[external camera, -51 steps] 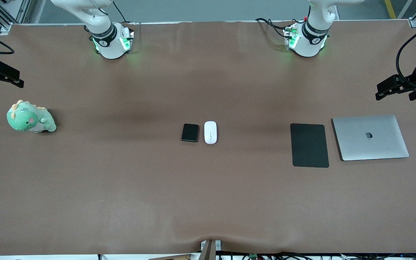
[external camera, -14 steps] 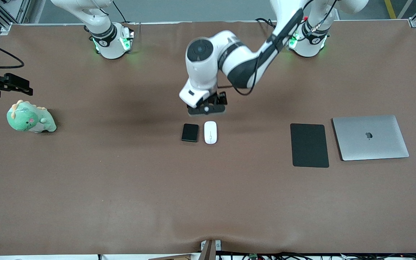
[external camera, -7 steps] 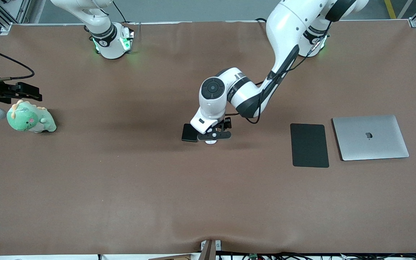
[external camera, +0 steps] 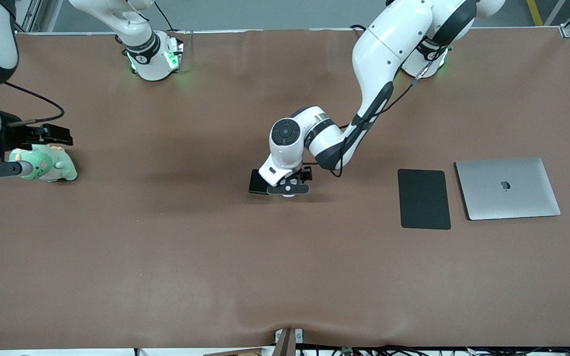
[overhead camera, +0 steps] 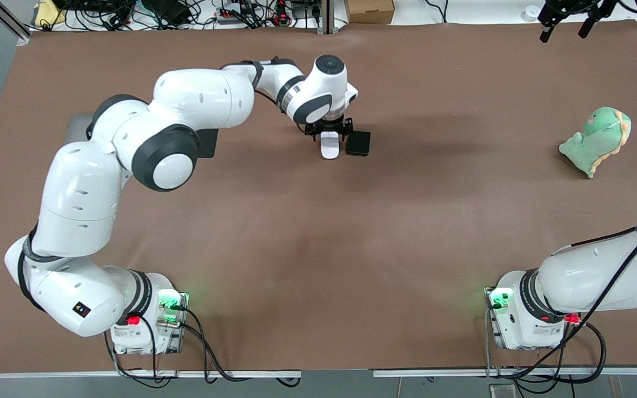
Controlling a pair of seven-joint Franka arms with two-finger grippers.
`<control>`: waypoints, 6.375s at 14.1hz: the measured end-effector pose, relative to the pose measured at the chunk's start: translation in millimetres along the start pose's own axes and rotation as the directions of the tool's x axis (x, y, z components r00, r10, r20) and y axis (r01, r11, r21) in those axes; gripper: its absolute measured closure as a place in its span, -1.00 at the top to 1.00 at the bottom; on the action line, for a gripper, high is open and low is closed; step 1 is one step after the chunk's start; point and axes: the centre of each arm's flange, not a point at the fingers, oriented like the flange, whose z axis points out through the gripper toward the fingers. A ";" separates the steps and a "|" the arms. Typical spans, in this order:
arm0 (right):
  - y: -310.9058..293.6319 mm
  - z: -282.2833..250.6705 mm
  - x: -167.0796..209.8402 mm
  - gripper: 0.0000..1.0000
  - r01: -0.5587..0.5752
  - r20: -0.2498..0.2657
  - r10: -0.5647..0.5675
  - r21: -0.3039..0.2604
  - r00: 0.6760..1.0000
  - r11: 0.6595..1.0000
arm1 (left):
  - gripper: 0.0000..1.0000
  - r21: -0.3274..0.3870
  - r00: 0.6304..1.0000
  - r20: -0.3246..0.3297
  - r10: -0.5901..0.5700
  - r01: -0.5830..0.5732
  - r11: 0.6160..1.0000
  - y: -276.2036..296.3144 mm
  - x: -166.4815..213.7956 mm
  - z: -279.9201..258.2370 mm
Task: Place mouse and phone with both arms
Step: 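Grasp the white mouse with the left gripper while the right gripper reaches out, then carry the mouse to the black pad while the right gripper reaches the phone, then lower the mouse onto the pad while the right gripper grasps the phone, then lift the black phone with the right gripper while the left gripper withdraws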
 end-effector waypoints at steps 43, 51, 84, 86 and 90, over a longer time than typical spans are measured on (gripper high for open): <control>-376.4 250.4 117.8 1.00 -0.214 -0.093 0.223 0.097 0.970 0.972 | 0.23 -0.012 0.989 0.069 -0.133 0.135 0.991 -530.7 88.1 -242.1; -405.1 313.2 110.6 1.00 -0.216 -0.122 0.227 0.094 0.966 0.972 | 0.23 -0.024 0.991 0.115 -0.075 0.078 0.997 -488.4 93.5 -93.2; -429.0 365.7 94.7 1.00 -0.270 -0.157 0.286 0.112 0.945 0.956 | 1.00 -0.023 1.000 0.026 -0.014 0.015 1.000 -493.3 74.1 -434.2; -426.6 370.8 93.2 0.90 -0.253 -0.169 0.264 0.084 0.950 0.964 | 1.00 -0.023 0.999 0.043 0.003 -0.002 1.000 -499.6 81.7 -423.6; -423.0 367.3 95.3 0.59 -0.249 -0.183 0.259 0.075 0.948 0.966 | 1.00 -0.022 0.998 0.058 0.022 -0.021 1.000 -505.6 87.0 -413.9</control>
